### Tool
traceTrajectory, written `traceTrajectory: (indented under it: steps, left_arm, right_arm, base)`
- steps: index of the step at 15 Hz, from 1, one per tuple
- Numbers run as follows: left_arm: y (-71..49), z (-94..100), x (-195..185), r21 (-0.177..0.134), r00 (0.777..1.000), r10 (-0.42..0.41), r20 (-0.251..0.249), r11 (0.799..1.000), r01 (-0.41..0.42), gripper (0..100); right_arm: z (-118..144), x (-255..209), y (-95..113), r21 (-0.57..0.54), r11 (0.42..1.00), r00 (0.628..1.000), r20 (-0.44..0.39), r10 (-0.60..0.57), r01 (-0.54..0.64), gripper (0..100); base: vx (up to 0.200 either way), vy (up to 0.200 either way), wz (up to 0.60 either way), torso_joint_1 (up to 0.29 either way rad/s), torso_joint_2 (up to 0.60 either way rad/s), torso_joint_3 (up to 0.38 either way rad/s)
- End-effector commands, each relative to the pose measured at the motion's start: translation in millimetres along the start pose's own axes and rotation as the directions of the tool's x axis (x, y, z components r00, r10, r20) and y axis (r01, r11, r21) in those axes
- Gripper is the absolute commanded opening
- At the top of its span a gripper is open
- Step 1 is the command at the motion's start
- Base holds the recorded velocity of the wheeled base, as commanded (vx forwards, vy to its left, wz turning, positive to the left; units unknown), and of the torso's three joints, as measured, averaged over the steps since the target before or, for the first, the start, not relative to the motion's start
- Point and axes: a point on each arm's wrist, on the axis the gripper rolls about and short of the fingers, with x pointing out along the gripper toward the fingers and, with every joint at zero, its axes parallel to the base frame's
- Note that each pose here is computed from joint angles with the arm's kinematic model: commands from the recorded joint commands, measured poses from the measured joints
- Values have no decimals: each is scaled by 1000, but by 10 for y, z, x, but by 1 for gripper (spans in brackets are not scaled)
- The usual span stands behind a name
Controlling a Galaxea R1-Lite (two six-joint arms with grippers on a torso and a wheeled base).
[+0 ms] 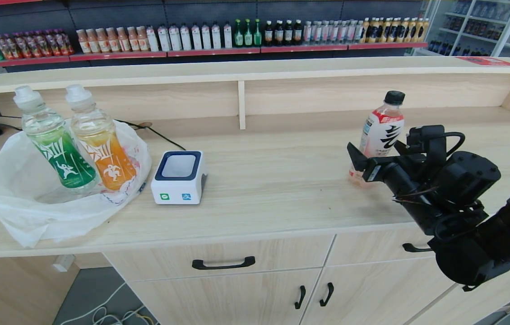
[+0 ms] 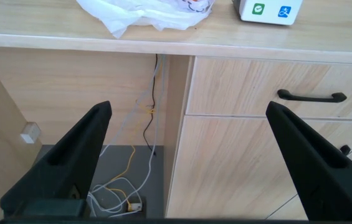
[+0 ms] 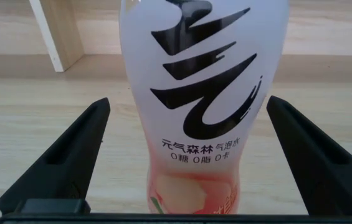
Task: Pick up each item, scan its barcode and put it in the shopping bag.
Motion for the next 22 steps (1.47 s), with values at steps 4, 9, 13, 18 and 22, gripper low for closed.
traceTrajectory:
  steps: [4,9,13,18,22]
  left_arm:
    - [0,3,-1,0,1000,1,1,1000,-1,100]
    - [0,-1,0,0,1000,1,0,1000,-1,100]
    - [0,-1,0,0,1000,1,0,1000,-1,100]
    - [0,-1,0,0,1000,1,0,1000,-1,100]
    - [0,-1,0,0,1000,1,0,1000,-1,100]
  right_arm:
    - [-19,81,-7,3,1000,1000,16,-6,6,100]
    - [-37,102,-3,1,1000,1000,16,-6,6,100]
    - [-17,102,-4,8,1000,1000,22,-6,6,0]
    - [61,70,9,12,1000,999,37,-1,1,0]
    - [152,44,17,17,1000,998,59,2,-3,0]
  base:
    - [0,0,0,0,0,0]
    - [0,0,0,0,0,0]
    - [0,0,0,0,0,0]
    - [0,0,0,0,0,0]
    - [0,0,0,0,0,0]
